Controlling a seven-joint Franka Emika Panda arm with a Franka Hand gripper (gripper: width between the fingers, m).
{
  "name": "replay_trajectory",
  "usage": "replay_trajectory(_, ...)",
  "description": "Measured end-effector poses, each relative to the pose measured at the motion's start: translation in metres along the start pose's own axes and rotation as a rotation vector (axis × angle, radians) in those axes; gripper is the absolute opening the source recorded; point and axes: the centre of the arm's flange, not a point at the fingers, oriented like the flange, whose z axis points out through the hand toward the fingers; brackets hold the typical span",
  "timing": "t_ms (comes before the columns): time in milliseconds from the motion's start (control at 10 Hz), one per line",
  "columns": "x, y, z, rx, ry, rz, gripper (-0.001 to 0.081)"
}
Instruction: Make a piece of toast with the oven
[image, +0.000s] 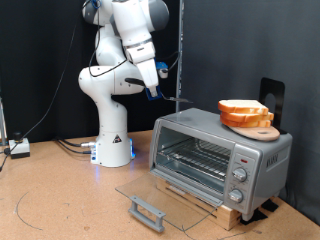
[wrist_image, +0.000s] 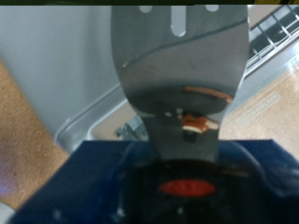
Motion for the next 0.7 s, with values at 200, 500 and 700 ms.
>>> replay_trajectory(200,0.018,-0.01,0.012,-0.004,0.025,0.027,0.0393)
replay_trajectory(500,0.035,-0.022,0.034,0.013,-0.015,0.029,0.0393)
replay_trajectory(700,0.041,-0.028,0.044,0.026,-0.021,0.023,0.0393)
